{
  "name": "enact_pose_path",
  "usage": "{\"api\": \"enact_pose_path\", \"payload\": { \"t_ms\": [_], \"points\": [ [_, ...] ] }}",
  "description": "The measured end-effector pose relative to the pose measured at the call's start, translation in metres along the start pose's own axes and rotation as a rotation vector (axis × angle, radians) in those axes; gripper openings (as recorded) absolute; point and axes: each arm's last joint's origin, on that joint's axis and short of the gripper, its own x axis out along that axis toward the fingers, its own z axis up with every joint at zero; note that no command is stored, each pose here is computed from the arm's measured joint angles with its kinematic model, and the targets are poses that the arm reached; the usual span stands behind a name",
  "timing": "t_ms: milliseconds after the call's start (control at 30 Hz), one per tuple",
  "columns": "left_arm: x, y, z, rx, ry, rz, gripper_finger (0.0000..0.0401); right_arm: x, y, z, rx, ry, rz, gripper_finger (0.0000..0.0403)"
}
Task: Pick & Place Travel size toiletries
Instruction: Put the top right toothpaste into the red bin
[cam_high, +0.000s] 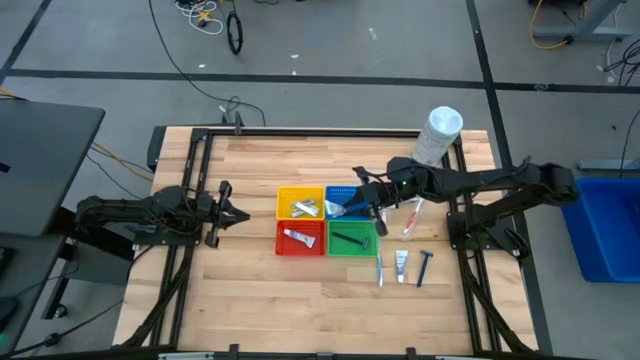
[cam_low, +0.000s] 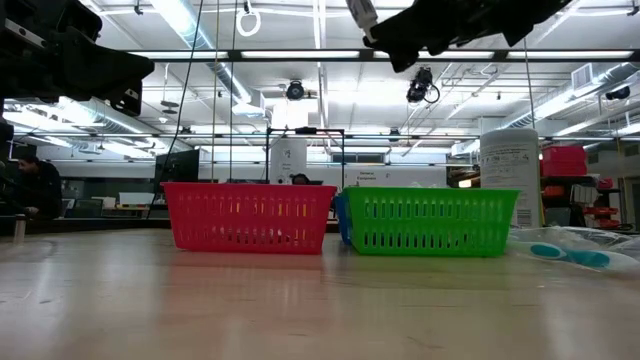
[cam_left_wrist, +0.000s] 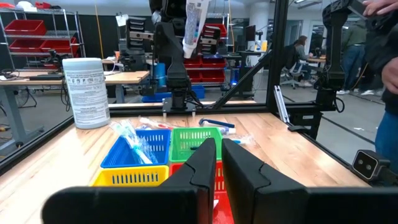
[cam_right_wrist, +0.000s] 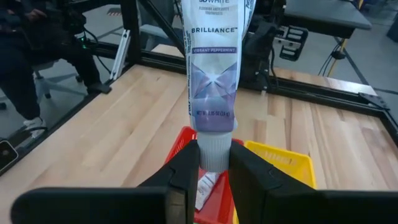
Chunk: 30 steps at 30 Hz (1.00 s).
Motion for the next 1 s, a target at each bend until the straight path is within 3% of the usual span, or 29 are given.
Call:
{"api": "enact_pose_path", "payload": {
  "t_ms": [600,1000],
  "points": [
    [0.0,0.0,0.0,0.0,0.001,-0.002,0.0032,0.021,-0.014,0.032,-0.018,-0.048,-0.009,0.0079],
    [0.0,0.0,0.0,0.0,0.002,-0.003,0.0032,0.047,-0.008,0.018,-0.003,0.023,0.039,0.0079]
  ]
}}
